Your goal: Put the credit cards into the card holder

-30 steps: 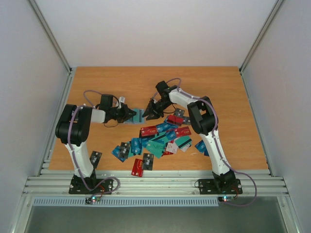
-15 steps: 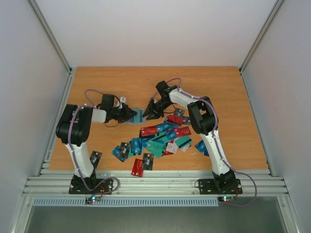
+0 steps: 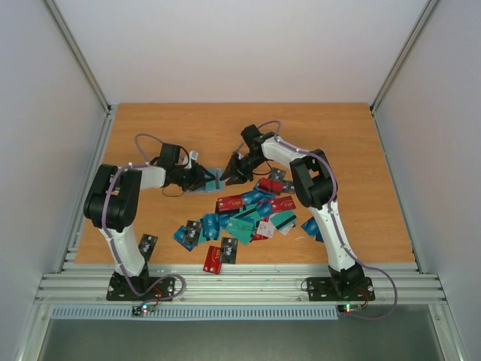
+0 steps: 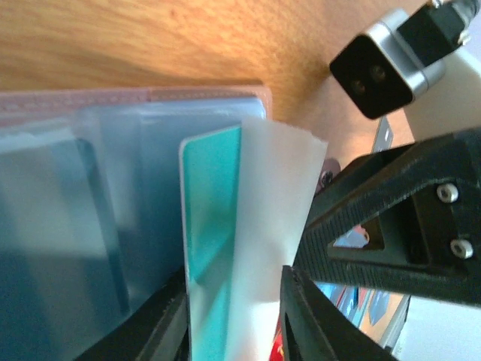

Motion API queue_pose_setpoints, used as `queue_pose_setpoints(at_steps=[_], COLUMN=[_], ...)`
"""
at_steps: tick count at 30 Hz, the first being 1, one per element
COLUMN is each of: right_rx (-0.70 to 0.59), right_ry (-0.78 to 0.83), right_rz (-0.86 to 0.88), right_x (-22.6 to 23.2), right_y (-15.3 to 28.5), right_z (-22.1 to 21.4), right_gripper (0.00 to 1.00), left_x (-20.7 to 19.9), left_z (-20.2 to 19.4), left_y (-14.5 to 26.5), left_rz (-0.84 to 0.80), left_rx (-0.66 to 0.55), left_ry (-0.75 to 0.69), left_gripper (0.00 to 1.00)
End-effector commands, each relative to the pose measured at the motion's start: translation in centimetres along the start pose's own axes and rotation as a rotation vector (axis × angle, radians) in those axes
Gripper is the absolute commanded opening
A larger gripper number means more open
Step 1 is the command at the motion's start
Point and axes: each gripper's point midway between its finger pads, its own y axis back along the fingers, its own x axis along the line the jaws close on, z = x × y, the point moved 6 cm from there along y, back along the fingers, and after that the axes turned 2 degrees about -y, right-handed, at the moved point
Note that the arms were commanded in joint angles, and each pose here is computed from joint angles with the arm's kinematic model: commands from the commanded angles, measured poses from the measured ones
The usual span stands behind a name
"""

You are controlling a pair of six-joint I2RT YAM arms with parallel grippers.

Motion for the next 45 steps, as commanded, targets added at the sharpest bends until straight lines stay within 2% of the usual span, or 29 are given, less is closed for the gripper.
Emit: queue_pose_setpoints(at_steps=[1, 6, 10, 21, 45], right_rx=[-0.013, -0.025, -0.034, -0.046, -0.024], right_ry=[-0.057, -0.063, -0.065, -0.072, -0.066], right_rz=[-0.014, -0.004, -0.001, 0.003, 0.004], right_x=[-0.6, -0.5, -0.5, -0.6, -0.7], right_y=[-0.4, -0.5, -0.5, -0.5, -0.4], right_z=[0.8, 1.1, 1.1, 1.1, 1.4], right_gripper=[0.29, 0.29, 0.29, 0.29, 0.29], left_x=[-1.4, -2.1, -2.4, -1.6, -0.8], left_z=[-0.3, 0.0, 0.2, 0.3, 1.5], left_y=[1.7, 2.8, 3.4, 3.2, 0.6], left_rz=[0.068, 0.139, 0.175, 0.241, 0.202], left_rx=[0.023, 0.038, 0.043, 0.081, 0.099], left_ry=[-0.056, -0.093, -0.122, -0.149, -0.112], left_gripper=[0.35, 0.40, 0.41, 0.47, 0.37])
